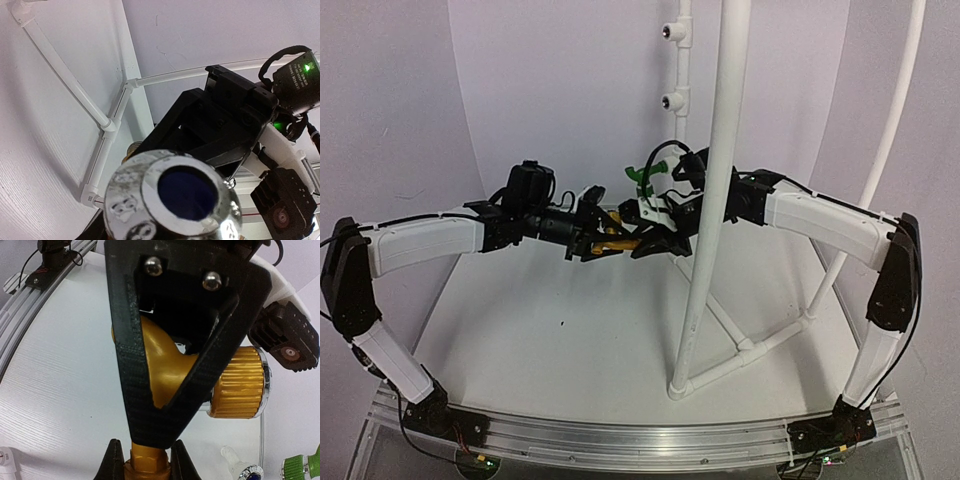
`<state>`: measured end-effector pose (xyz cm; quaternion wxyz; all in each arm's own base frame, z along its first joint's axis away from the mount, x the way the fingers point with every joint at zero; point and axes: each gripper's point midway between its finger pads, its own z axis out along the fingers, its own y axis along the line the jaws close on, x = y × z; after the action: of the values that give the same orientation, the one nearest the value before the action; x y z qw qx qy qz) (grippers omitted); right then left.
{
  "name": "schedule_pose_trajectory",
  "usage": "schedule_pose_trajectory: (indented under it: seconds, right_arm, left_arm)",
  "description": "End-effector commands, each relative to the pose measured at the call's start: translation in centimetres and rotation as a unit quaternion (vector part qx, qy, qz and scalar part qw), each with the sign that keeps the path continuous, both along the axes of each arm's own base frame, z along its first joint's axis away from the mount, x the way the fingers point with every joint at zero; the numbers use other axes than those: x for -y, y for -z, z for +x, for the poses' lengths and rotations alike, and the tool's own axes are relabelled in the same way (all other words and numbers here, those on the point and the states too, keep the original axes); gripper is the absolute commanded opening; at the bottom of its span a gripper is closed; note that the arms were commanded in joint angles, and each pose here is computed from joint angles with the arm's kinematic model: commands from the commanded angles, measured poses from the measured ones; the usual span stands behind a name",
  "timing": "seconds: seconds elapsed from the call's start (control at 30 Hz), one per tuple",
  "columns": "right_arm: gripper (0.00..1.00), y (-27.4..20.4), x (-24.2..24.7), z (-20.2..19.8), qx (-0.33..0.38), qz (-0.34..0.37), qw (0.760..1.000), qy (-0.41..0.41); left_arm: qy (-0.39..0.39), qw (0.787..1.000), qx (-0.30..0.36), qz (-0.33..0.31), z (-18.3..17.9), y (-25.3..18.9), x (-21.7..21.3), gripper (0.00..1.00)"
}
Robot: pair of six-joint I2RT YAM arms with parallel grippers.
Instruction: Install the water faucets
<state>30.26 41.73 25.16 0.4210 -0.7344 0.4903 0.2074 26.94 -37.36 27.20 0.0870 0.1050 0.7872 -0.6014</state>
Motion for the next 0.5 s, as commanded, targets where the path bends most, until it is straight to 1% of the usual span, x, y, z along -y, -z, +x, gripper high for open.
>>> schedule_pose_trajectory:
  seconds: [0.0, 0.2, 0.3, 0.33, 0.4, 0.47]
  right_arm:
    - [0.00, -5.13, -0.20, -0.44, 0.036, 0.052, 0.998, -0.006]
    - [0.00, -5.10, -0.05, -0.47, 0.038, 0.051, 0.998, -0.004]
    - [0.00, -4.98, 0.02, -0.44, 0.035, 0.050, 0.998, -0.001]
    - [0.00, -4.91, 0.07, -0.43, 0.034, 0.049, 0.998, 0.001]
    - [0.00, -4.79, 0.17, -0.53, 0.034, 0.047, 0.998, 0.002]
    - [0.00, -4.73, 0.27, -0.60, 0.033, 0.047, 0.998, 0.002]
  left_arm:
    - [0.015, 0.999, 0.015, -0.024, 0.16, -0.95, 0.52, 0.41]
    - [0.010, 0.999, 0.018, -0.028, 0.37, -0.89, 0.57, 0.33]
    - [0.002, 0.999, 0.019, -0.035, 0.35, -0.95, 0.39, 0.31]
    - [-0.001, 0.999, 0.021, -0.037, 0.34, -0.98, 0.30, 0.33]
    - [-0.007, 0.999, 0.025, -0.037, 0.29, -1.09, 0.09, 0.41]
    - [-0.013, 0.999, 0.027, -0.034, 0.38, -1.06, -0.06, 0.43]
